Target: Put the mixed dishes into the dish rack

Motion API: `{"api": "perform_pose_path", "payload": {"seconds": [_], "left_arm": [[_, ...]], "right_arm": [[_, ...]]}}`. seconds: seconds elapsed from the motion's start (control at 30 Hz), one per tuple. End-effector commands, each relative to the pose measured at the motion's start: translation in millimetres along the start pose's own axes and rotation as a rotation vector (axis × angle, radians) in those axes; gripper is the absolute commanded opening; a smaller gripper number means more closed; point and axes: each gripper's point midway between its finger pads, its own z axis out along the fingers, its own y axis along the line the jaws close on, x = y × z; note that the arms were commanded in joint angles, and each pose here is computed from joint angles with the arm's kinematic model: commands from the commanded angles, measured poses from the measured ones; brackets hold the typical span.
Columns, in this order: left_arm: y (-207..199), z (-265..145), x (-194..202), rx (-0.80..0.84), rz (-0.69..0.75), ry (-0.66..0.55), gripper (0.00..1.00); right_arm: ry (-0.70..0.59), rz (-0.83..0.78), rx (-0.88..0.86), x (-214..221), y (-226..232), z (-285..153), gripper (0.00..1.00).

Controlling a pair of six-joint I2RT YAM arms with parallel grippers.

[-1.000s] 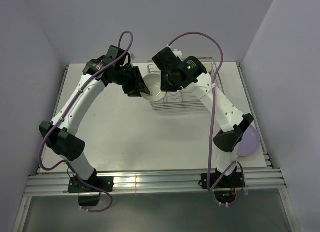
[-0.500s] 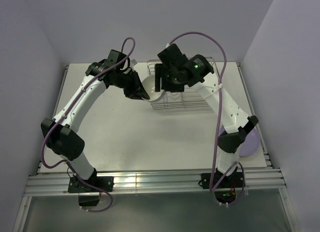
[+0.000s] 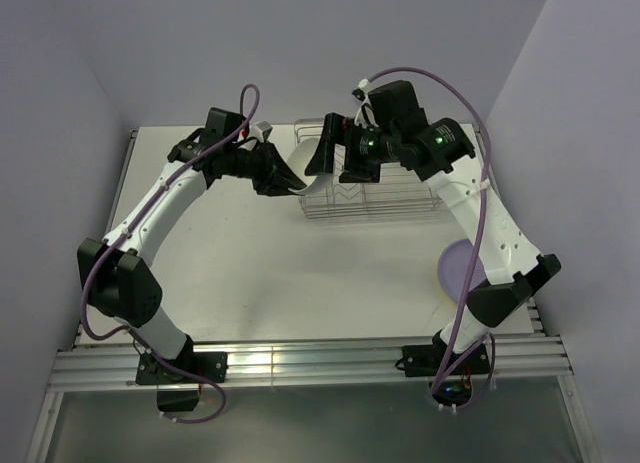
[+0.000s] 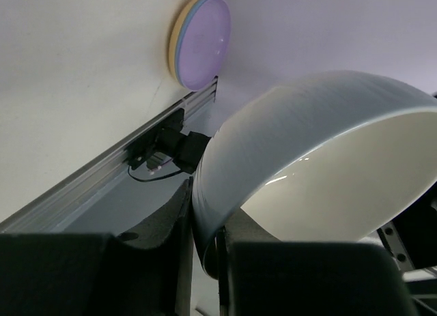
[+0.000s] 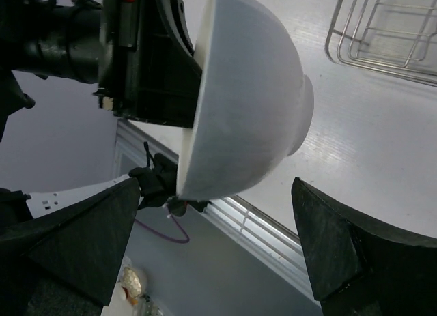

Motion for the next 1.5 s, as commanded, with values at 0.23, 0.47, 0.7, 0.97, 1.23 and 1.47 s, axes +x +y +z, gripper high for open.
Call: {"api": "perform_pose_path", "payload": {"seconds": [0.23, 0.47, 0.7, 0.97, 1.23, 1.47], "left_arm": [[-47.0, -27.0, 21.7, 0.202, 0.064, 0.022, 0.00], [-46.2, -26.2, 23.5, 0.218, 0.054, 0.033, 0.00], [-41.8, -24.3, 24.8, 0.213, 0.036, 0.043, 0.00], [-39.6, -17.4, 21.0, 0.209, 0.014, 0.048, 0.00], [-37.0, 3.5, 7.7, 0.188, -0.066, 0.053, 0.08], [-31.4, 16.3, -2.7, 0.181, -0.115, 0.070, 0.38]], "right_arm": [[-0.031, -0.019, -0.096, -8.7, 13.4, 14.0, 1.00], [-0.057, -0.016, -0.129, -10.8, 14.6, 22.3, 0.94], [-0.160, -0.036, -0.184, -24.9, 28.2, 5.0, 0.75], [-0.183, -0.021, -0.169, -27.6, 18.7, 4.6, 0.00], [-0.191, 0.010, -0.104, -29.2, -1.6, 13.4, 0.00], [-0.201, 0.030, -0.092, -32.0, -14.8, 15.8, 0.00]]}}
